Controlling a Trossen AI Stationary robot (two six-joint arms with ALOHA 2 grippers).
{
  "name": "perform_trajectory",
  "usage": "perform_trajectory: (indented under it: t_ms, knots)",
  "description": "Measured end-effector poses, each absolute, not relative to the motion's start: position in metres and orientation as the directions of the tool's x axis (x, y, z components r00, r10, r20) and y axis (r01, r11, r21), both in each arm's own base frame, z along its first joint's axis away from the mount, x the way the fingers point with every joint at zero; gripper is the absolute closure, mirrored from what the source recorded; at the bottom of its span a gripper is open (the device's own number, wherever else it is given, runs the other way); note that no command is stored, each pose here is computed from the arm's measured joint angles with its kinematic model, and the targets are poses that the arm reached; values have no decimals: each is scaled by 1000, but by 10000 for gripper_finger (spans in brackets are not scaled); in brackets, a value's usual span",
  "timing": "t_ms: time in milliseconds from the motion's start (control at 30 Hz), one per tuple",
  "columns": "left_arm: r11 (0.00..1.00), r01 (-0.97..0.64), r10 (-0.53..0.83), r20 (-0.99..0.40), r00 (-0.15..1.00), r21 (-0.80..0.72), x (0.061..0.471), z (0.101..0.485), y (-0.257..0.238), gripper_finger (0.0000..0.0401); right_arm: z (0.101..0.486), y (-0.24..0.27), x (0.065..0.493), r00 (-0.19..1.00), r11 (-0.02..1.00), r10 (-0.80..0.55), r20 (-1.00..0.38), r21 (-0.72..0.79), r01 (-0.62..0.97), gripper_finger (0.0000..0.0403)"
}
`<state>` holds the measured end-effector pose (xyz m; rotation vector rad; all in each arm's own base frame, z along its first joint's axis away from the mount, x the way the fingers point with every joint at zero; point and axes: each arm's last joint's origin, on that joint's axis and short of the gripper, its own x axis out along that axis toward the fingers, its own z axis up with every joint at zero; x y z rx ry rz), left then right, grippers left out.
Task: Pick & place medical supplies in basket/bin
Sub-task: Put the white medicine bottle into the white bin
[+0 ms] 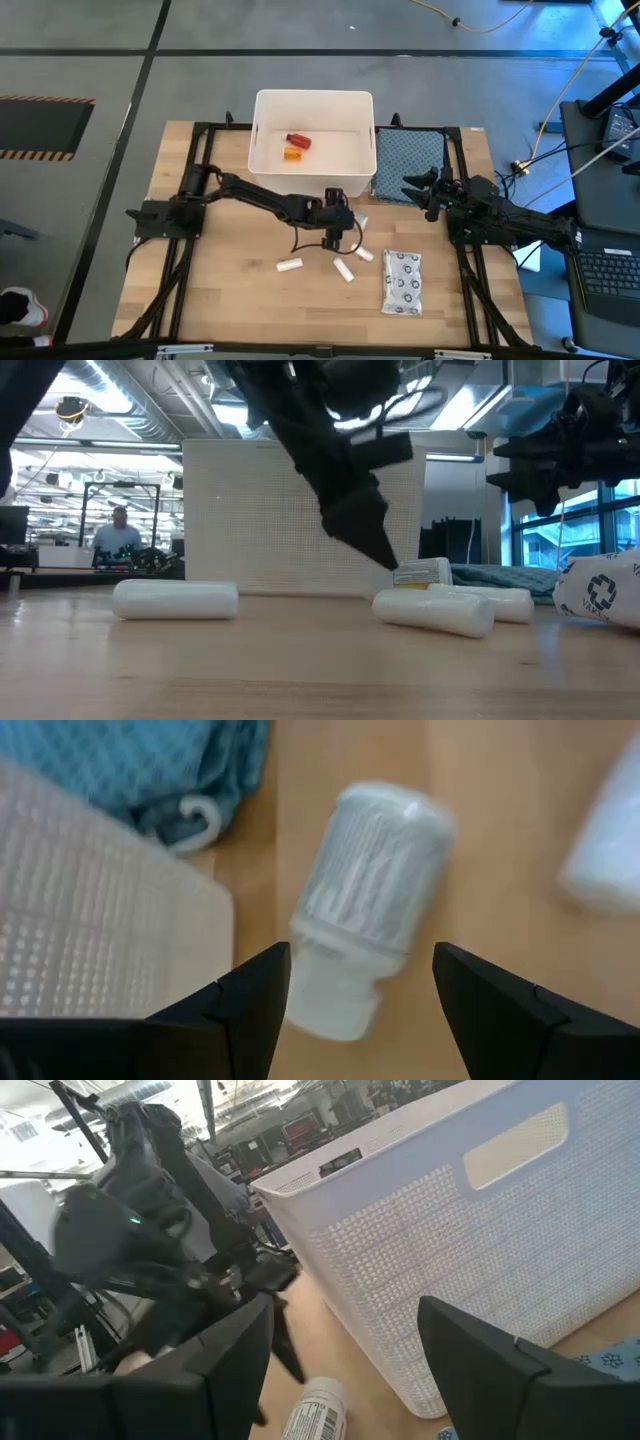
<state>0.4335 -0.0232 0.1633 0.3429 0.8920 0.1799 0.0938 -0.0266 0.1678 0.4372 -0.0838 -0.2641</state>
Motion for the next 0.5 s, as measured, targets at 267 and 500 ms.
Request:
perform_trajectory:
  t_ms: [267, 500]
  knots:
    - [968, 16, 186, -765, 616, 249, 436, 159, 4, 162, 168, -27, 94, 963, 872, -270, 23, 430, 234, 152]
    - [977, 95, 95, -791, 605, 190, 437, 149, 9, 162, 168, -27, 94, 963, 872, -270, 23, 429, 234, 152]
